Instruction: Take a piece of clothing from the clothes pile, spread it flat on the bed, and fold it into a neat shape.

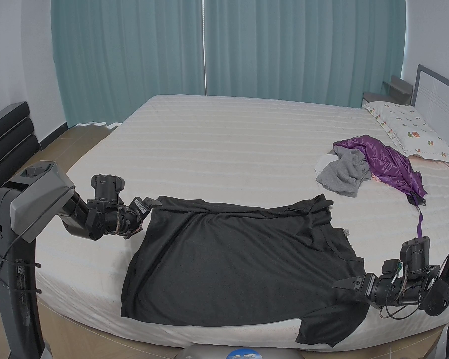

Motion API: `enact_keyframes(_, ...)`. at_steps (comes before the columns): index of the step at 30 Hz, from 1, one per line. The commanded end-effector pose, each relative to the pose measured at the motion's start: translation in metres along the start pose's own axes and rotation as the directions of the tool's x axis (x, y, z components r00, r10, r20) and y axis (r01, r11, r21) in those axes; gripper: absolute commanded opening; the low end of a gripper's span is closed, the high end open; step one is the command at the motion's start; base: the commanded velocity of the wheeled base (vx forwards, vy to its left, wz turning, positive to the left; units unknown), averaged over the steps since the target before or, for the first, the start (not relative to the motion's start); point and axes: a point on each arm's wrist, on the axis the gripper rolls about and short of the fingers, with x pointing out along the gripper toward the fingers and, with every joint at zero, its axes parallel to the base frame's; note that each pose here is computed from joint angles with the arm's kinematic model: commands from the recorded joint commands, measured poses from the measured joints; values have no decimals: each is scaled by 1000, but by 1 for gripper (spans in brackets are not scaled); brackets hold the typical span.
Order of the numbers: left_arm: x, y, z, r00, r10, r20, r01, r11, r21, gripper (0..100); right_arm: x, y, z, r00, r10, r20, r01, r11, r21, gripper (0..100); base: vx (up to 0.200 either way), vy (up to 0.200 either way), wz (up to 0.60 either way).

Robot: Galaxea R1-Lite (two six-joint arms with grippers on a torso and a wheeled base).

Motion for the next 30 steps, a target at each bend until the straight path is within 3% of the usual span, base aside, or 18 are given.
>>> enact_keyframes(1,5,4,-1,1000,7,-4,-7,1000,-1,100,1,0,-1,1000,0,-8,0,1000,-3,100,0,0,0)
enact_keyframes(30,15,0,1,1000,-9,8,9,1000,18,100,7,0,-5,1000,-1,-27,0,1000,-8,100,0,0,0)
